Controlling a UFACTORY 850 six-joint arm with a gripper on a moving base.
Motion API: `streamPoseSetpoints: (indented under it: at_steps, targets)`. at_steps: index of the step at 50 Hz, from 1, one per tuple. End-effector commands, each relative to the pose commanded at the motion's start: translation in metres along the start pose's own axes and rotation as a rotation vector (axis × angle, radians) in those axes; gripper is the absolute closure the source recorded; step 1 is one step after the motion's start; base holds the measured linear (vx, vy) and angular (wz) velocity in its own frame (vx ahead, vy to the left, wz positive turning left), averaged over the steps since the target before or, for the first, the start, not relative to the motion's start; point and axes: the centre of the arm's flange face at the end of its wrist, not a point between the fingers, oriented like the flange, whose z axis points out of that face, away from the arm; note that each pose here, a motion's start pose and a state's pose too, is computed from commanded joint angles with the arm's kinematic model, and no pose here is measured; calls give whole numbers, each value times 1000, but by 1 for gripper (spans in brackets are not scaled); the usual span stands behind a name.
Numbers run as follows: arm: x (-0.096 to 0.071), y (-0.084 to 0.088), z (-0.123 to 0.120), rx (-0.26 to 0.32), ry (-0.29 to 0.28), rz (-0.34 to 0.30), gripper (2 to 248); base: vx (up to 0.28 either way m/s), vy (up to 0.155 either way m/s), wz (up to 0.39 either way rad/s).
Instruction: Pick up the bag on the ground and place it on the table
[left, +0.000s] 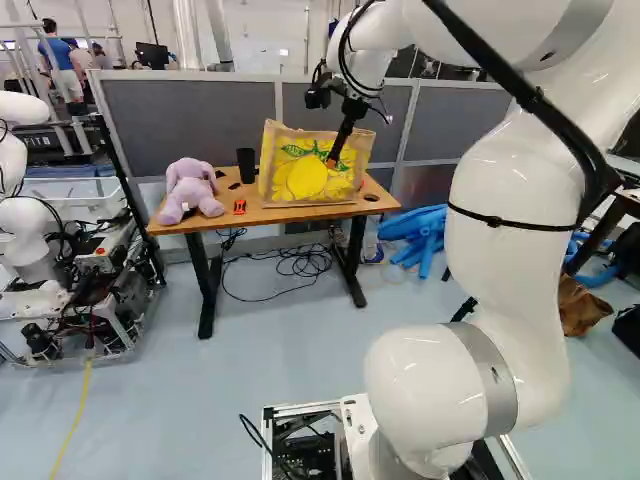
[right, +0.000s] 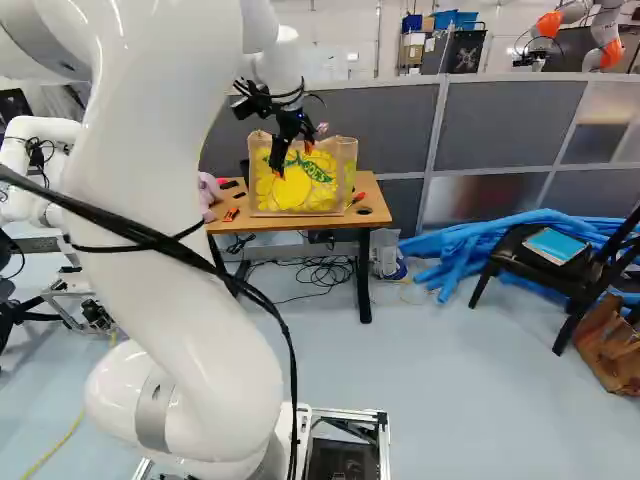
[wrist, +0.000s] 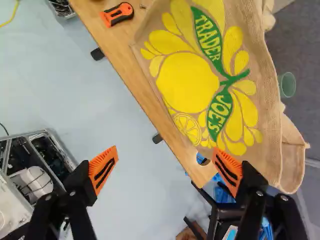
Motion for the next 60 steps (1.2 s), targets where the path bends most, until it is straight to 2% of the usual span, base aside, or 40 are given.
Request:
streamPoseSetpoints:
  at_steps: [29,60]
  targets:
    - [-41,-58,33,-187,48,255,3,0,0,0]
    - [-95,-144,62,-372,195,530,3,0,0,0]
